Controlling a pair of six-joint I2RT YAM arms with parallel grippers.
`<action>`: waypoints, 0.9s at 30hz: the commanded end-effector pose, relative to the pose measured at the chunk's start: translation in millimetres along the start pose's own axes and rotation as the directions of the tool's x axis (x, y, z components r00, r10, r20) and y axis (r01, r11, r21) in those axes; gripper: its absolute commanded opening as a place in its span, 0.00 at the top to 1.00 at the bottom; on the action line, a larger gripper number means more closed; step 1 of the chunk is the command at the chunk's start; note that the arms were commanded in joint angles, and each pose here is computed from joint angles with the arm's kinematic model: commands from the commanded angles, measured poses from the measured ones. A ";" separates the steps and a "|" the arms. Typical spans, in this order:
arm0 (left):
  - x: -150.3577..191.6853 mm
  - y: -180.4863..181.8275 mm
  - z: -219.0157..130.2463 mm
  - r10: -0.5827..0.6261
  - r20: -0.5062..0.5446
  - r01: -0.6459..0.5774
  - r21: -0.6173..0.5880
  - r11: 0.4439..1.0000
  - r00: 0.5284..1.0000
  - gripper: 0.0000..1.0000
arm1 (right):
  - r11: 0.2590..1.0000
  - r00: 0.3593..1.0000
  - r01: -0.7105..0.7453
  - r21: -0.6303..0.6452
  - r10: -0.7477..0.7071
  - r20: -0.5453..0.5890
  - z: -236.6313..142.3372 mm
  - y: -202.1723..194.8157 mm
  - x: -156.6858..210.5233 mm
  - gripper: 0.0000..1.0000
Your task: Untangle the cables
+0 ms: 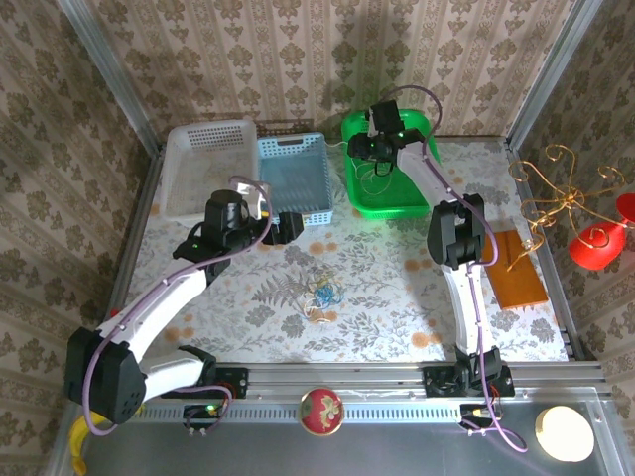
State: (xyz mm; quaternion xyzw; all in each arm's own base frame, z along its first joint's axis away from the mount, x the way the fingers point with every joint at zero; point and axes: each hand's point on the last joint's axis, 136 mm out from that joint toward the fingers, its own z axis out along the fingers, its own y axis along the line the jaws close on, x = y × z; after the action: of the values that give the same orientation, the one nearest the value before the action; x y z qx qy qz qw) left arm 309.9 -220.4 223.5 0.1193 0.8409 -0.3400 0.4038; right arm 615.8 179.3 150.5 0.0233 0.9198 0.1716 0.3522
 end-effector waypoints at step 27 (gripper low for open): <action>-25.5 -15.4 9.1 -0.001 0.027 -0.001 0.077 0.997 1.000 0.00 | 0.996 0.995 -0.068 -0.062 0.063 -0.082 55.9 -22.1 37.1 0.51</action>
State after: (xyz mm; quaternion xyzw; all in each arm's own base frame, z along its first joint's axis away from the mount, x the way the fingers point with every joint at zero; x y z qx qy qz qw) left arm 317.2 -232.7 223.6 0.1298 0.8377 -0.3588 0.3908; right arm 622.4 173.4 84.3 0.0347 0.9278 0.2007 0.3127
